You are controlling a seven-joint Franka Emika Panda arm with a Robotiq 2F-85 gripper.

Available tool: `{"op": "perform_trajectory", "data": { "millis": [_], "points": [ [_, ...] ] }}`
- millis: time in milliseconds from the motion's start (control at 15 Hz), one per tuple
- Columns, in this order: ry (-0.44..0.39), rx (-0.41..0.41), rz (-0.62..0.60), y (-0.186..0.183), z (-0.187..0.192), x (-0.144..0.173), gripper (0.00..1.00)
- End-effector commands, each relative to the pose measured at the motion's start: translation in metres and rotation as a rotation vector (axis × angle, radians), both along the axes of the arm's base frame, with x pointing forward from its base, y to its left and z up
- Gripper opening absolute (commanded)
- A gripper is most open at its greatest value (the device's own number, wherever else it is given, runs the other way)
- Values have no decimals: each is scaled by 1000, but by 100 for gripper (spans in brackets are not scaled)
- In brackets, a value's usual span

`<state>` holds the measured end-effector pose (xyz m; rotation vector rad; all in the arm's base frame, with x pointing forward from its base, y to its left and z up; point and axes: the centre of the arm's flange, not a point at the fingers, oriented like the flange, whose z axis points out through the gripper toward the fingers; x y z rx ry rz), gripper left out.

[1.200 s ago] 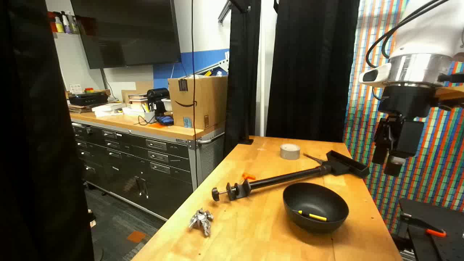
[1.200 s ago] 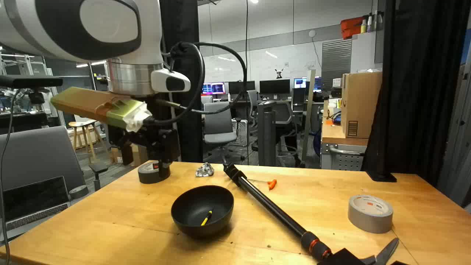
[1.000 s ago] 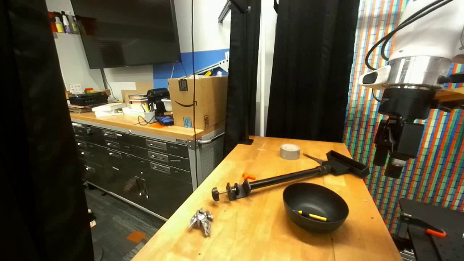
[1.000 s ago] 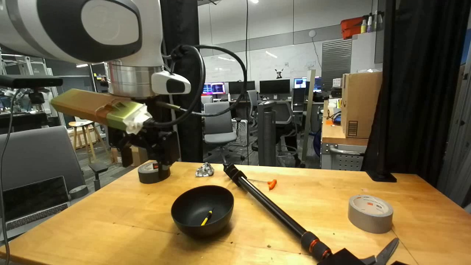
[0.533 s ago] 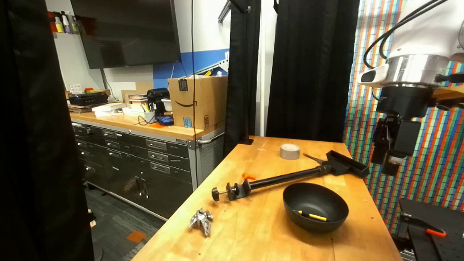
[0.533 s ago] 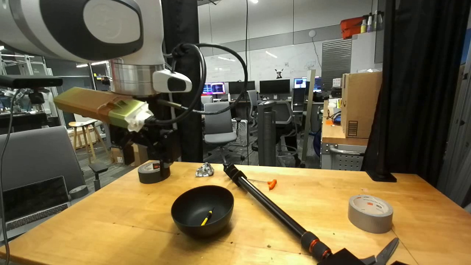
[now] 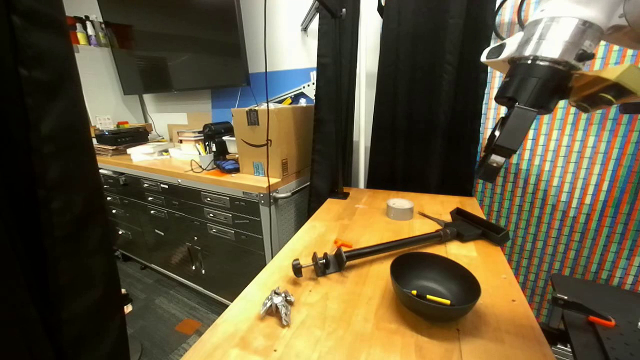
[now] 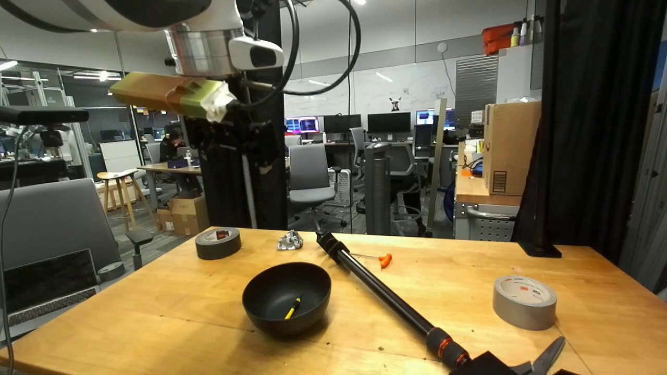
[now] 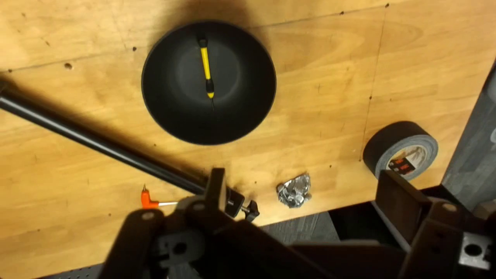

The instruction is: Pick the orange object and put it in the bowl

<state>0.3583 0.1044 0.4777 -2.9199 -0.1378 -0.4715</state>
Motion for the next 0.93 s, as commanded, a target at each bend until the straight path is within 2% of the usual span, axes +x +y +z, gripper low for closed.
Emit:
{"op": "perform_trajectory", "data": {
  "millis": [0,267,533,867],
  "points": [
    [-33,-57,-15,15,30,39,100],
    [-4,-92,-14,37,43,91,100],
    [23,-75,-29,52,55,159,100],
    [73,-105,-46,24,39,245,100]
  ]
}}
